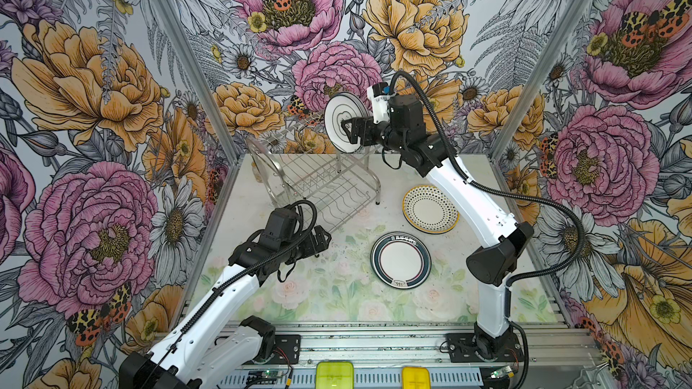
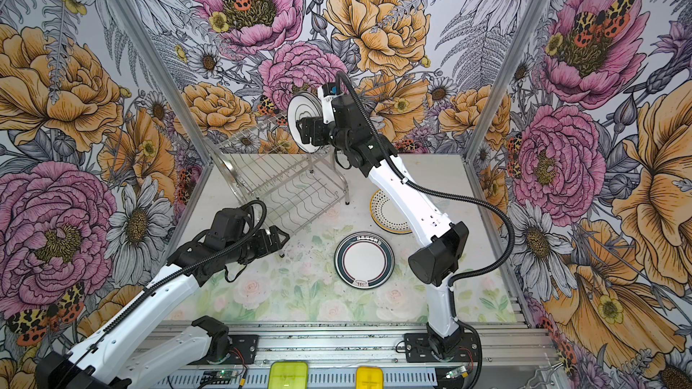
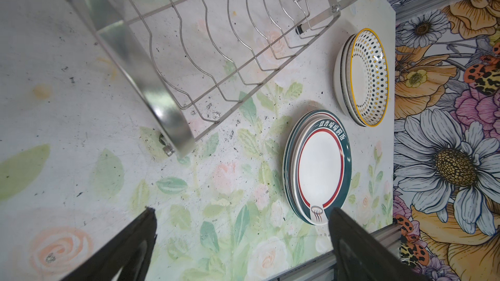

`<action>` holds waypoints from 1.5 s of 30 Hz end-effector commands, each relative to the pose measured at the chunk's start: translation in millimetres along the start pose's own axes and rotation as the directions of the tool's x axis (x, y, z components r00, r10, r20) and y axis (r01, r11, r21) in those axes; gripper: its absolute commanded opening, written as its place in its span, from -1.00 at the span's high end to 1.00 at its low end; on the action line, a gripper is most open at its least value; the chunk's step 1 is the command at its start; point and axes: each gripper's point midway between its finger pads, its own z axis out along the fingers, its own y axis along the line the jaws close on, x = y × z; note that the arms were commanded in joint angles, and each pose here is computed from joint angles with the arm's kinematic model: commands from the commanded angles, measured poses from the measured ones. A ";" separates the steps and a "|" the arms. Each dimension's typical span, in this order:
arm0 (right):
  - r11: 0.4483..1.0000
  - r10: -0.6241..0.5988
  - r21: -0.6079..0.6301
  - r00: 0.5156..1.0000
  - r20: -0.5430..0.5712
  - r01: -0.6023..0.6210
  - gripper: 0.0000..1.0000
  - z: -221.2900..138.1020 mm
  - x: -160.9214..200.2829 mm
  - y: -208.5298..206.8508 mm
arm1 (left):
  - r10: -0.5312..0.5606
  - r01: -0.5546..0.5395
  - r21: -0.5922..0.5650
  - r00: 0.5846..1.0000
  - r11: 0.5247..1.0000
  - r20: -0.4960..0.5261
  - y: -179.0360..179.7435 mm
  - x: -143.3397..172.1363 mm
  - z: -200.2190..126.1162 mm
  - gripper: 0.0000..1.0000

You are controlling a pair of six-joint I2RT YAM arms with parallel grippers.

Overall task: Unload the plates from the dish rack
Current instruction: Pick up the plate from the dish rack.

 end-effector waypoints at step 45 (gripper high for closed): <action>0.967 -0.205 0.154 0.979 -0.005 0.203 0.90 38.0 16.6 -7.5 | -0.007 0.007 0.000 1.000 1.000 -0.006 11.4 -0.1 -0.6 -0.98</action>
